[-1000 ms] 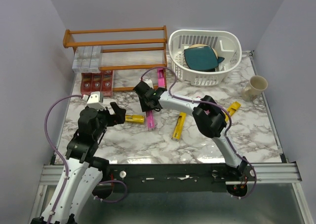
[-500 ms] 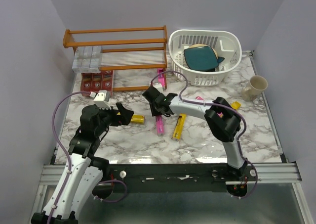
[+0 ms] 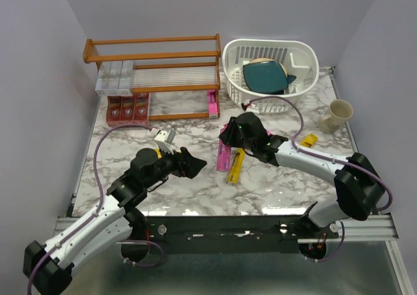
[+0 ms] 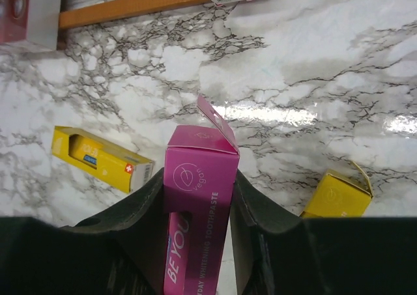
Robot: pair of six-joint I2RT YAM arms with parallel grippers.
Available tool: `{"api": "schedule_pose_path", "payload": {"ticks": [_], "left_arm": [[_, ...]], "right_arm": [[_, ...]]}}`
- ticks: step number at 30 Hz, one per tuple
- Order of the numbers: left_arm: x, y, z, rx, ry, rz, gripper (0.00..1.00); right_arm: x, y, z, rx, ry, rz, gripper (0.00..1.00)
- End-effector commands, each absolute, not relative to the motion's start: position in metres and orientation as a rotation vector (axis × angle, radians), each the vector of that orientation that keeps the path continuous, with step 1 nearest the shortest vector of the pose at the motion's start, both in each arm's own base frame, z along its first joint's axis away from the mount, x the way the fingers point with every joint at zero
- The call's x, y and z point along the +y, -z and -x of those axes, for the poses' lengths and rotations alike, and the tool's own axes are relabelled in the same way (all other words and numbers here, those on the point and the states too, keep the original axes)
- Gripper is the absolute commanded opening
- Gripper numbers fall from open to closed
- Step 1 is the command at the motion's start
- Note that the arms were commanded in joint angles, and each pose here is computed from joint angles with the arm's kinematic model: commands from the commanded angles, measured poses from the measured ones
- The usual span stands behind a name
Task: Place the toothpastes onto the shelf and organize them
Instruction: Place the toothpaste on the shelf.
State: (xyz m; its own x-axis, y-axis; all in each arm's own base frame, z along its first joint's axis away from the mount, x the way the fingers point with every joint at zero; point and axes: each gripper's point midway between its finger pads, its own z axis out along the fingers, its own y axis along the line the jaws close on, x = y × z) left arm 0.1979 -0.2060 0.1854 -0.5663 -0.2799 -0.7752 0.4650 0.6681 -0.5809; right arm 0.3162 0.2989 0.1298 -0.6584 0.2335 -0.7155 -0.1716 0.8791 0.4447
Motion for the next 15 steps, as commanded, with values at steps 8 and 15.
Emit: {"api": "schedule_pose_path", "payload": {"ticks": [8, 15], "left_arm": [[-0.263, -0.221, -0.204, 1.712, 0.944, -0.089, 0.99], [-0.285, -0.201, -0.198, 1.7, 0.844, -0.108, 0.99]], "right_arm": [[0.258, -0.171, -0.306, 2.021, -0.95, -0.362, 0.39], [0.249, -0.178, -0.299, 1.992, -1.067, -0.42, 0.39]]}}
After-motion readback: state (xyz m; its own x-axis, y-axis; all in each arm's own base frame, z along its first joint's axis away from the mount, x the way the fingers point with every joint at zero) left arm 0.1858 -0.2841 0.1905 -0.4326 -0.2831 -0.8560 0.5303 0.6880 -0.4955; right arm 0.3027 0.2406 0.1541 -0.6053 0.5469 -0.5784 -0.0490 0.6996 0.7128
